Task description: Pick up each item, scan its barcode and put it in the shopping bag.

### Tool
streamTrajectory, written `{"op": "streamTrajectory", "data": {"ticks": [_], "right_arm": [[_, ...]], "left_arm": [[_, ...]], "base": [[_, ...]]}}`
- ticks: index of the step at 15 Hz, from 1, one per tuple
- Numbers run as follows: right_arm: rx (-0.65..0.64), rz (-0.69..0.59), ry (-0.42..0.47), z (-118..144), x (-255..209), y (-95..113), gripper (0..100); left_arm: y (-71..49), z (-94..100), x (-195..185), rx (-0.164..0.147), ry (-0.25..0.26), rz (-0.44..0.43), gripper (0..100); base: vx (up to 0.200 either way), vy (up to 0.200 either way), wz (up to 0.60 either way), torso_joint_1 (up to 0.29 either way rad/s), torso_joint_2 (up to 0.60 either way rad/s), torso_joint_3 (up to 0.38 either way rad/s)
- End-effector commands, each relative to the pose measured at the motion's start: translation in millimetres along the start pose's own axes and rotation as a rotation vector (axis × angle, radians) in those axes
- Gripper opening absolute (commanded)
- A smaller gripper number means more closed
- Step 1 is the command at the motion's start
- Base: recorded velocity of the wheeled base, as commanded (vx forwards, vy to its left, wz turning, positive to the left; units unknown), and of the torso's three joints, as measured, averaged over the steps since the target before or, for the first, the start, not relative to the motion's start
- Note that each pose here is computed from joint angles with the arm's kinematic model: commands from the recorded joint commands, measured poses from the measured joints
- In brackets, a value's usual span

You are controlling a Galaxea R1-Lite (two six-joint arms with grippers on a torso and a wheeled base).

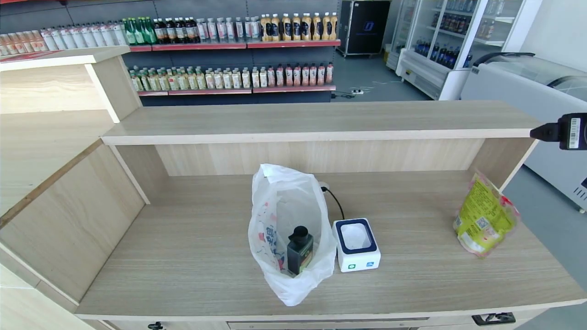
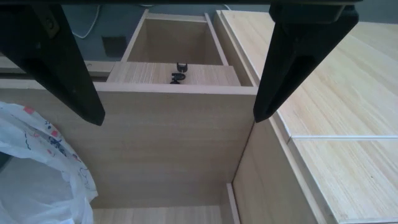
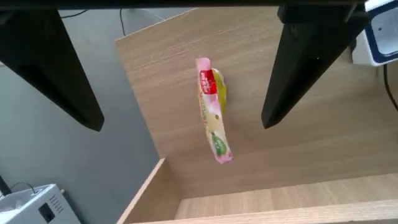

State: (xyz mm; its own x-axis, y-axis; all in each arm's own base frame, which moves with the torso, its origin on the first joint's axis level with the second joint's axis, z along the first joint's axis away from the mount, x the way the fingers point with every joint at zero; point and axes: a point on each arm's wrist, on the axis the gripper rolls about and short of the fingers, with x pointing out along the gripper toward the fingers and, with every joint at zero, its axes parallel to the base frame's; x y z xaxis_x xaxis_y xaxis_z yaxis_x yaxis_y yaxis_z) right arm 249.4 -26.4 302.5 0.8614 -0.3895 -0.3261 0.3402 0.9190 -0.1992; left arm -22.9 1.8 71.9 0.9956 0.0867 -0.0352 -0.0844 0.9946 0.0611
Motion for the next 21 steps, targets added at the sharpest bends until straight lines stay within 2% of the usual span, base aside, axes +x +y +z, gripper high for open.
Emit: {"op": "streamTrajectory", "data": {"ticks": [1, 3, 4, 6, 11, 13, 16, 18, 21], "right_arm": [[-0.009, -0.066, 0.078, -6.2, 34.1, -9.1, 100], [-0.034, -0.145, 0.178, -25.1, 57.6, -31.5, 100], [-0.046, -0.153, 0.237, -38.3, 69.1, -34.0, 100], [-0.088, -0.144, 0.3, -51.8, 86.8, -36.6, 100], [-0.124, -0.105, 0.359, -72.8, 126.8, -31.6, 100], [-0.117, -0.023, 0.382, -84.8, 144.1, -24.9, 100], [-0.103, 0.106, 0.323, -88.1, 160.8, -10.5, 100], [-0.091, 0.178, 0.227, -77.6, 159.7, -6.5, 100], [-0.09, 0.217, 0.15, -63.1, 145.7, -4.4, 100]], "left_arm": [[0.0, -0.1, 0.0, 0.0, 0.0, 0.001, 100], [0.0, -0.1, 0.0, 0.0, 0.0, 0.001, 100], [0.0, -0.1, 0.0, 0.0, 0.0, 0.001, 100], [0.0, -0.1, 0.0, 0.0, 0.0, 0.001, 100], [0.0, -0.1, 0.0, 0.0, 0.0, 0.001, 100], [0.0, -0.1, 0.0, 0.0, 0.0, 0.001, 100], [0.0, -0.1, 0.0, 0.0, 0.0, 0.001, 100], [0.0, -0.1, 0.0, 0.0, 0.0, 0.001, 100], [0.0, -0.1, 0.0, 0.0, 0.0, 0.001, 100]], "base": [[0.0, 0.0, 0.0, 0.0, 0.0, 0.0], [0.0, 0.0, 0.0, 0.0, 0.0, 0.0], [0.0, 0.0, 0.0, 0.0, 0.0, 0.0], [0.0, 0.0, 0.0, 0.0, 0.0, 0.0], [0.0, 0.0, 0.0, 0.0, 0.0, 0.0], [0.0, 0.0, 0.0, 0.0, 0.0, 0.0], [0.0, 0.0, 0.0, 0.0, 0.0, 0.0], [0.0, 0.0, 0.0, 0.0, 0.0, 0.0], [0.0, 0.0, 0.0, 0.0, 0.0, 0.0]]}}
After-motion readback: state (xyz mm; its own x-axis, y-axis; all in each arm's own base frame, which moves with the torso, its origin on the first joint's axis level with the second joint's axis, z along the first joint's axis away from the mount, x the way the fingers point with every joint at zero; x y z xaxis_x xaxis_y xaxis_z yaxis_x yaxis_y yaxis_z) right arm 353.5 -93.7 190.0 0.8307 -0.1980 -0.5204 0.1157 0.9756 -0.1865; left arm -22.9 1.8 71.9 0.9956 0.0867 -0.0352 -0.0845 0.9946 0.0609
